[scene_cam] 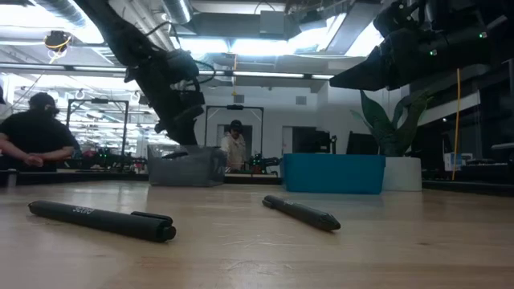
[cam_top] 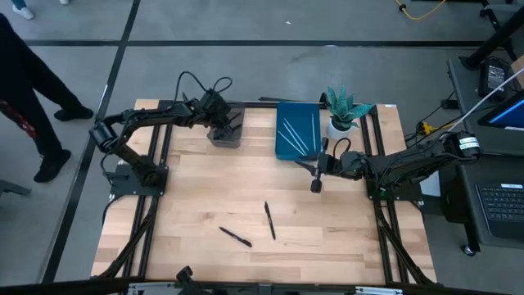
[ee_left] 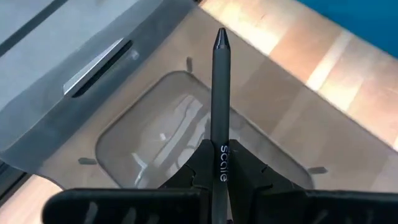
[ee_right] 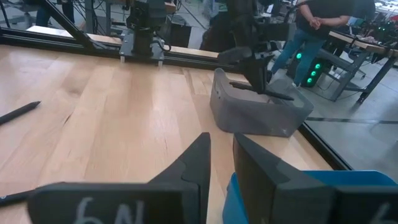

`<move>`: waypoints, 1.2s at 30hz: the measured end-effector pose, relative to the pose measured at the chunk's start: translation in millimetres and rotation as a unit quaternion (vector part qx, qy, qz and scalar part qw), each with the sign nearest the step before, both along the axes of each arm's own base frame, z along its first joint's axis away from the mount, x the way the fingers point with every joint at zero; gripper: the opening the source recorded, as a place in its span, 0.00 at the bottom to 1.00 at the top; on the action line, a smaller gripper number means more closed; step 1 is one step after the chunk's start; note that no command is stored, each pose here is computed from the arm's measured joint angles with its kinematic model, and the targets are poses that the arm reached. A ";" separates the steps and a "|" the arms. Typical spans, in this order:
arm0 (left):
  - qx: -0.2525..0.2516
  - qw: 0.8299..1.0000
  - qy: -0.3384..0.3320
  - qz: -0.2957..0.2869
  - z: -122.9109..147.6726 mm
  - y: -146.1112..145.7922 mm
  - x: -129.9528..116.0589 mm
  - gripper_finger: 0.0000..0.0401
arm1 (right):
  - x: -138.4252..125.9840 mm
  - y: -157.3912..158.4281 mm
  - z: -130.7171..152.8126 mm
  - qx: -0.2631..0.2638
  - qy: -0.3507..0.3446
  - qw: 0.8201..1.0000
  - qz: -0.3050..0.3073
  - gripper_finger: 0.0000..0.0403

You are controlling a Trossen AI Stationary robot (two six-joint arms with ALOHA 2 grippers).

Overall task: Sort pens & pencils
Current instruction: Put the black pen into the black bin

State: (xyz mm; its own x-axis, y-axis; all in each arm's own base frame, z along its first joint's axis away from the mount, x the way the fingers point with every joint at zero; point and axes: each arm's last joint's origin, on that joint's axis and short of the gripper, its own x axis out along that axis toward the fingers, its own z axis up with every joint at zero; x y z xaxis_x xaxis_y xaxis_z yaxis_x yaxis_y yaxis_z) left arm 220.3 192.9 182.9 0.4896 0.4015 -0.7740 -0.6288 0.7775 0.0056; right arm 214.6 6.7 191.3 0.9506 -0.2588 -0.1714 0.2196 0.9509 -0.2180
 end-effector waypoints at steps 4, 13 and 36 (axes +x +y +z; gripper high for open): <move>-0.007 1.000 0.008 0.010 -2.6 4.0 -4.1 0.04 | 0.0 0.0 0.0 0.000 0.000 1.000 0.000 0.18; -0.023 1.000 0.002 -0.003 -3.2 2.5 -4.3 0.09 | 0.0 0.0 0.0 -0.002 0.001 1.000 0.000 0.18; -0.004 0.989 -0.027 -0.142 6.8 -16.5 9.5 0.21 | 0.0 0.0 0.0 -0.002 0.000 1.000 0.000 0.18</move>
State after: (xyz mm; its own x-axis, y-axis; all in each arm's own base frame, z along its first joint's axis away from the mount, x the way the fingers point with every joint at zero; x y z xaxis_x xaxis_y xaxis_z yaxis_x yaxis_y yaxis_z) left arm 229.8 176.4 189.8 0.6232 0.2356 -0.7457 -0.3836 0.9231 -0.0290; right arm 214.6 6.7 191.3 0.9504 -0.2595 -0.1713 0.2196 0.9501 -0.2214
